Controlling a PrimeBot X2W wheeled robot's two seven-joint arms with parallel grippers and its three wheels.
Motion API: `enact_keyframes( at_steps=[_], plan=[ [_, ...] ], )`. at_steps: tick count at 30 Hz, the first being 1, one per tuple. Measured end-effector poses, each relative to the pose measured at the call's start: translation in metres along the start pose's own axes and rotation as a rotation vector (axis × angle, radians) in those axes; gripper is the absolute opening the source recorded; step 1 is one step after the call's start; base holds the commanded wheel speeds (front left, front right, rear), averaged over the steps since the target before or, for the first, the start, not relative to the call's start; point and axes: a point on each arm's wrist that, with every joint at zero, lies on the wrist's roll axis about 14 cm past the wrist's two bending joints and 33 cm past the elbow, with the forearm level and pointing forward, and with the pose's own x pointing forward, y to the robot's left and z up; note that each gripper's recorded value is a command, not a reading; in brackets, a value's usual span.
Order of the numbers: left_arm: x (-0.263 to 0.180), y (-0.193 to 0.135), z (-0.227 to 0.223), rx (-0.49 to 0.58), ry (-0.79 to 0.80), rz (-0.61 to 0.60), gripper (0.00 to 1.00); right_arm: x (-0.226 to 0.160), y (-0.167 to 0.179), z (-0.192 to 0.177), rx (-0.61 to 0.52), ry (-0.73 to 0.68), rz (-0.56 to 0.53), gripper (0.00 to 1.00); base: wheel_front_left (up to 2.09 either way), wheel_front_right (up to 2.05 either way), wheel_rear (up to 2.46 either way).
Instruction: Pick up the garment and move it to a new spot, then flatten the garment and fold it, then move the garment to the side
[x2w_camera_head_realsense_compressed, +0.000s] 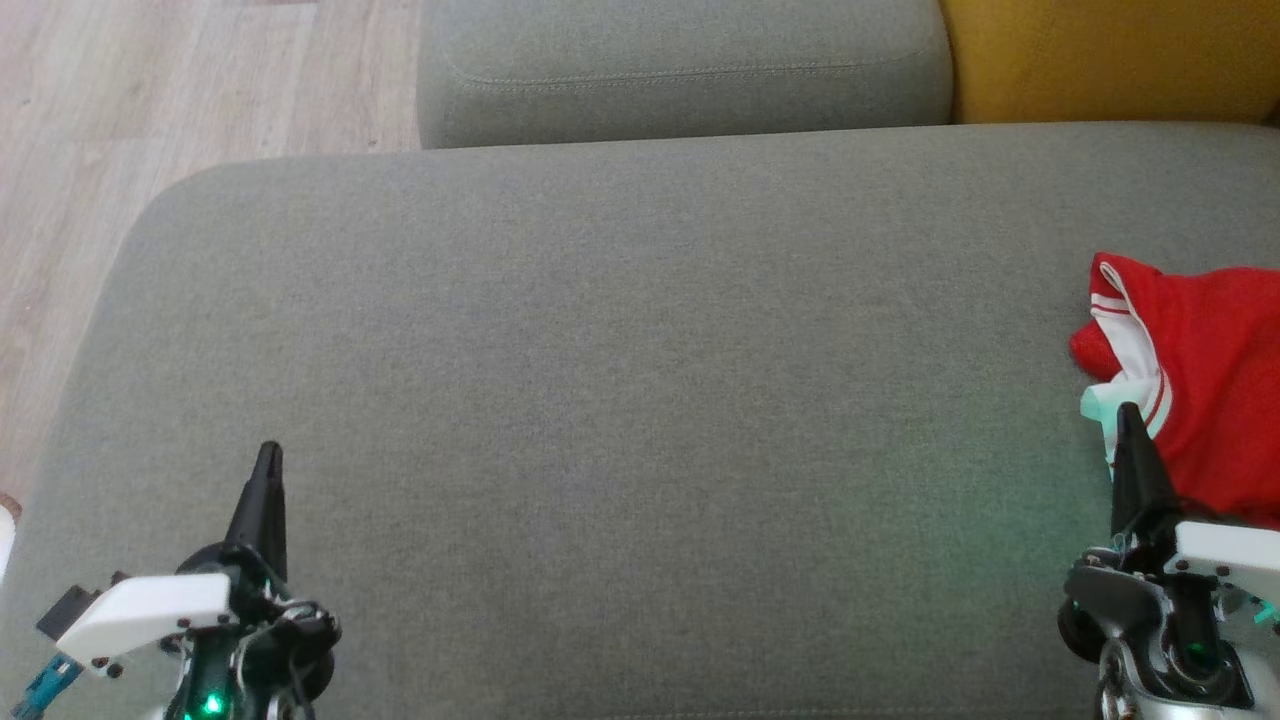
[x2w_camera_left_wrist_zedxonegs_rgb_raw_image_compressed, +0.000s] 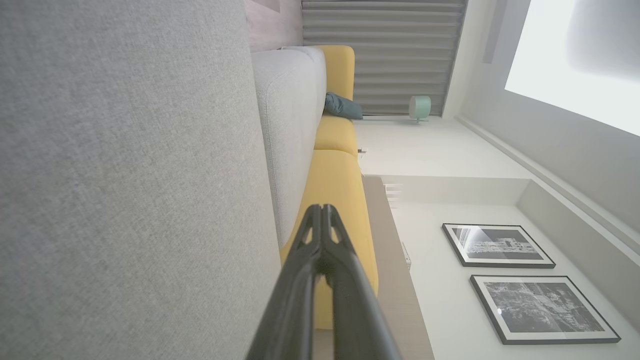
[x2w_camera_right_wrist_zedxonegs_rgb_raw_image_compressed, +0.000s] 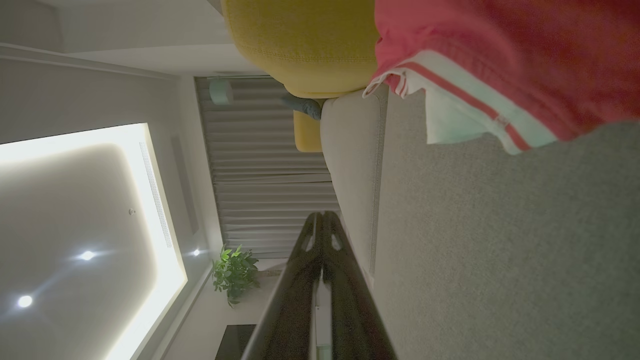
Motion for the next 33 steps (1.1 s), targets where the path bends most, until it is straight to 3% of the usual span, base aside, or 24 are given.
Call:
enact_keyframes(
  at_steps=[33],
  plan=[
    [0.0002, -0.0004, 0.0003, -0.004, -0.001, -0.001, 0.0, 0.0001, 0.0008, 0.0, 0.003, 0.0, 0.003, 0.0, 0.0, 0.0, 0.0]
  ],
)
